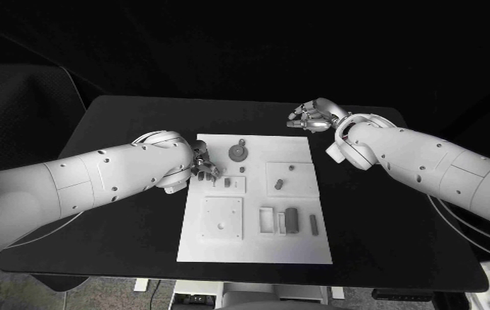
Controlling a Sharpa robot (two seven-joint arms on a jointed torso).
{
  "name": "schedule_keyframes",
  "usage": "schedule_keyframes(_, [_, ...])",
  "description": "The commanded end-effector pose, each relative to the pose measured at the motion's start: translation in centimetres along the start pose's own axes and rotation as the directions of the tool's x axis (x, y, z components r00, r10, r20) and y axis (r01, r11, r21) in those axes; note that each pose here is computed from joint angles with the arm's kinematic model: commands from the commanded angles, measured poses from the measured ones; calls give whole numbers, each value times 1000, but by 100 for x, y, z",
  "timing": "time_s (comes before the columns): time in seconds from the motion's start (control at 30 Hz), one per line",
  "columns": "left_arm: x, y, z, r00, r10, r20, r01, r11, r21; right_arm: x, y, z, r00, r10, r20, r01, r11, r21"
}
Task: Assemble the parts on the task board
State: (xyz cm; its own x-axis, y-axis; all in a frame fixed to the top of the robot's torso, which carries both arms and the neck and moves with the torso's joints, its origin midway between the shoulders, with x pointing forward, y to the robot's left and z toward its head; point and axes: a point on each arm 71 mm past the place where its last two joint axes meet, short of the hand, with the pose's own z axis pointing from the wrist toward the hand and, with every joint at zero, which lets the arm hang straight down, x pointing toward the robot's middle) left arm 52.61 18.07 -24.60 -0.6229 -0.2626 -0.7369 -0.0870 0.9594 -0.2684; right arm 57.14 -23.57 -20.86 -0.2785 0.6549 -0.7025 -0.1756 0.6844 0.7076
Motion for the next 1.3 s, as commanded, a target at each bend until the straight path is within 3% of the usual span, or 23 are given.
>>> schedule_keyframes(0.03, [41, -9, -10, 999, 10, -35, -11, 1000, -7, 14, 2, 0, 1000, 1, -14, -1, 1000, -5])
schedule_keyframes(1.3, [80, -35, -31, 997, 54, -56, -55, 998, -5, 28, -4, -5, 1000, 2, -18, -2, 1000, -5])
